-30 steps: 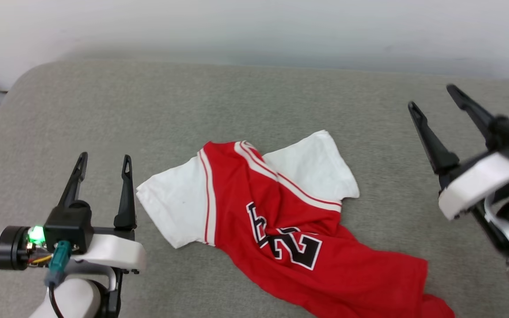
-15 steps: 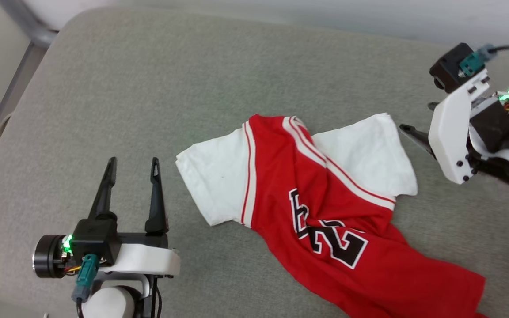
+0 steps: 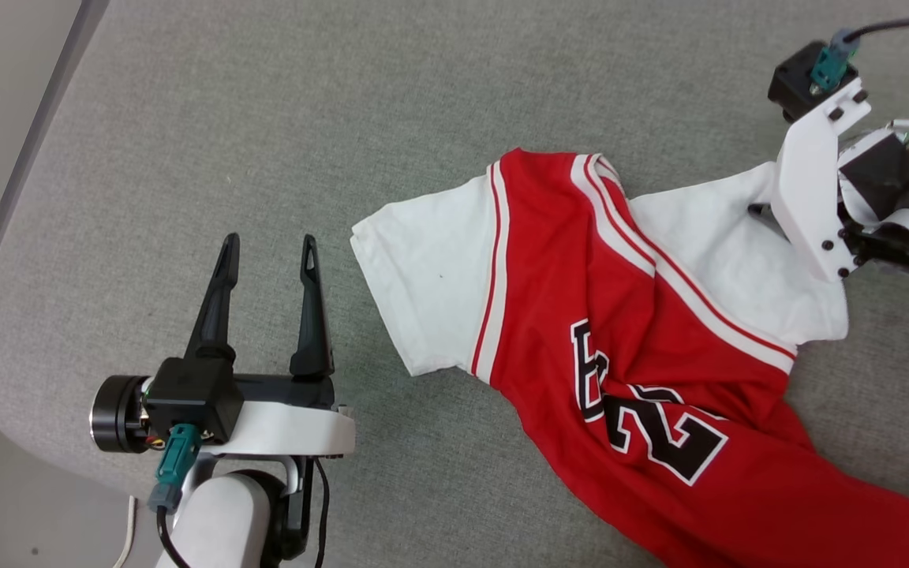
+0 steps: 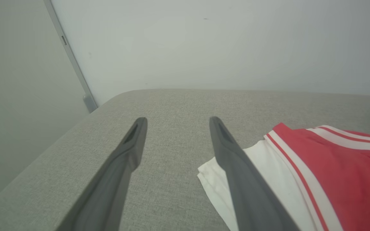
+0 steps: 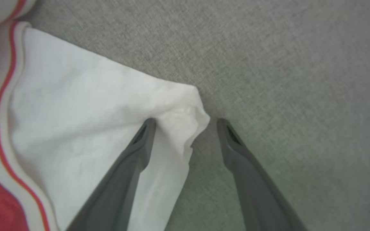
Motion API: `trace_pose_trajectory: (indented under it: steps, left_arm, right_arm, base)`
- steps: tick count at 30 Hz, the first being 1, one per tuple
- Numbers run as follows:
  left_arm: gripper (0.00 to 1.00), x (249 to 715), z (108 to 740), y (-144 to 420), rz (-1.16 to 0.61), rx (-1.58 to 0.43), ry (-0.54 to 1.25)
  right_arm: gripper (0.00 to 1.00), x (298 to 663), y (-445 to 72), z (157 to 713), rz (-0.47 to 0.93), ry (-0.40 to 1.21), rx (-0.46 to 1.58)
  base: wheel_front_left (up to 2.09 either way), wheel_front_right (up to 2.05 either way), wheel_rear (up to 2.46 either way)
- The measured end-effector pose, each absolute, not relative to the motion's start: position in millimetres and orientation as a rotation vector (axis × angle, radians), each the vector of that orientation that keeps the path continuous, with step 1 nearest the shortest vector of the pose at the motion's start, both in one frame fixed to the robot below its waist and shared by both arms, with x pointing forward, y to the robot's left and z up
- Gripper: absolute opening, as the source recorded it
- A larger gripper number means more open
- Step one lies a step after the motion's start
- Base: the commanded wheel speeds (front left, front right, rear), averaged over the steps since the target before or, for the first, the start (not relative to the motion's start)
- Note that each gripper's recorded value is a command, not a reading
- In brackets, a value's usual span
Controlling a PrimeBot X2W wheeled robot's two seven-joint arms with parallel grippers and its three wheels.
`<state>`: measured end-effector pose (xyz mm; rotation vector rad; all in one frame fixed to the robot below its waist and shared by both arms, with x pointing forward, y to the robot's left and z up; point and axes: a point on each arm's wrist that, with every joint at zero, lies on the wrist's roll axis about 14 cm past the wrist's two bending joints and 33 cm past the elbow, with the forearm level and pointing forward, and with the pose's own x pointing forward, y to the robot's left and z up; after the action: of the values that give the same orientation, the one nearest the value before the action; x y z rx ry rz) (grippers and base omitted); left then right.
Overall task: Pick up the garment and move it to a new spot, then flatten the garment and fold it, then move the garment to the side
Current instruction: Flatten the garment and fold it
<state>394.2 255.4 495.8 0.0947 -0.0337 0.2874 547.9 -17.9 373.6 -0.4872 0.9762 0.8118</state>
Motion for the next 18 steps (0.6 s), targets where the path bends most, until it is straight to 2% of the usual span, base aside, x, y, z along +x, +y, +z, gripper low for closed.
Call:
trace_pose_trajectory:
  steps: [9, 10, 11, 18]
  left_arm:
    - [1.00, 401, 482, 259, 0.293, 0.109, -0.002]
    - [1.00, 401, 482, 259, 0.293, 0.110, -0.002]
    - [1.00, 402, 482, 259, 0.291, 0.112, -0.002]
    - [1.00, 398, 486, 259, 0.280, 0.114, -0.012]
  right_arm:
    - [1.00, 549, -19, 346, 0.848, 1.030, -0.550]
    - [0.23, 550, -20, 347, 0.847, 1.025, -0.545]
    - [0.00, 550, -20, 347, 0.847, 1.015, -0.540]
    - [0.00, 552, -17, 373, 0.845, 0.874, -0.460]
  base:
    - [0.00, 0.00, 0.00]
    - [0.00, 0.00, 0.00]
    - [0.00, 0.00, 0.00]
    - [0.00, 0.00, 0.00]
